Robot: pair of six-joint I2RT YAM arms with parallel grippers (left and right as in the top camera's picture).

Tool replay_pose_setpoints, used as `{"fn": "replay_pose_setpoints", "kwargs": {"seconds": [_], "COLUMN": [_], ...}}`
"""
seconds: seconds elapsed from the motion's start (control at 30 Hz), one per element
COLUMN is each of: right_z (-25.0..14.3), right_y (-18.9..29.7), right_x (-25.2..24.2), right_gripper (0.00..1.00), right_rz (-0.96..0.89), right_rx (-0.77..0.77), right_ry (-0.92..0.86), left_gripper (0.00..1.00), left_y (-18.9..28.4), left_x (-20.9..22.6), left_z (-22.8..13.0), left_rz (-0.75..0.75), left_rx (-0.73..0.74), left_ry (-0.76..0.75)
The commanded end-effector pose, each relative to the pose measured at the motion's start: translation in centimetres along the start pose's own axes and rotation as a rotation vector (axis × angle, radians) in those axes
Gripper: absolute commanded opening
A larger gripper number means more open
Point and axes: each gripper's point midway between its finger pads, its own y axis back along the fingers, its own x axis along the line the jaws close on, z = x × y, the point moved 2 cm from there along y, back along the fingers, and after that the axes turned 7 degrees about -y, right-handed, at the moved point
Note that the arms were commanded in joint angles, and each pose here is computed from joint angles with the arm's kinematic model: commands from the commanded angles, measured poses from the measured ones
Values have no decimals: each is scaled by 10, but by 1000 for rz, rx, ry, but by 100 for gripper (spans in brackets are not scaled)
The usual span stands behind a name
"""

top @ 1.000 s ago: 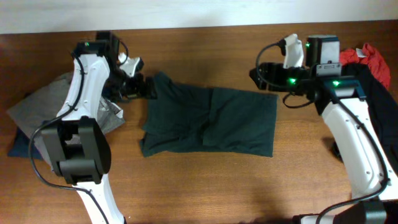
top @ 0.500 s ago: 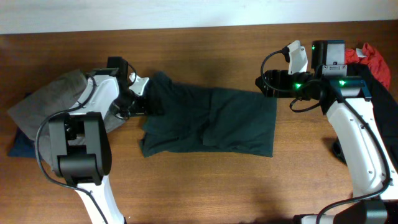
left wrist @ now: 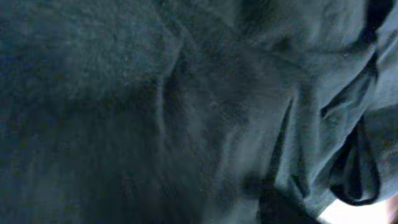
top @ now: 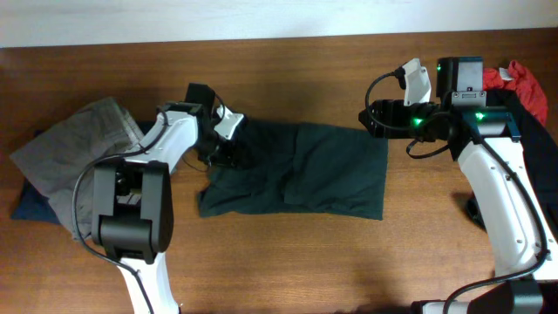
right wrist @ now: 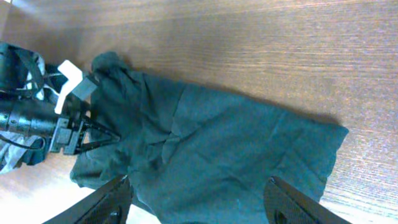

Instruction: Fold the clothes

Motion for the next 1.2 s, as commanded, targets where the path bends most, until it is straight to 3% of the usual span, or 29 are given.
{"fn": "replay_pose_setpoints", "kwargs": {"seconds": [0.0, 0.07, 0.1, 0.33, 0.47, 0.57, 0.87, 1.17], "right_z": [0, 0, -1, -3, -3, -3, -3, -4], "right_y": [1, 1, 1, 1, 1, 1, 1, 1], "right_x": [-1, -1, -1, -2, -2, -2, -2, -2], "right_gripper": [71, 71, 71, 71, 71, 71, 71, 71], "right_rz": [-6, -7, -7, -9, -8, -8, -9, -9], "right_rx": [0, 2, 4, 13, 12, 12, 14, 15], "right_ry": [8, 7, 6, 1, 1, 1, -1, -1], "left_gripper": [17, 2, 1, 1, 1, 1, 1, 18], "left_y": [-5, 1, 7, 106, 164, 182, 138, 62], "left_x": [-1, -1, 0, 24, -2, -24, -80, -117], "left_z": [-7, -7, -7, 5, 43, 59, 64, 58], "left_rz": [-26, -26, -11, 300, 338, 352, 363, 367], "left_rx": [24, 32, 41, 90, -37, -88, 10, 184], "left_ry": [38, 56, 64, 82, 21, -31, -178, -309]}}
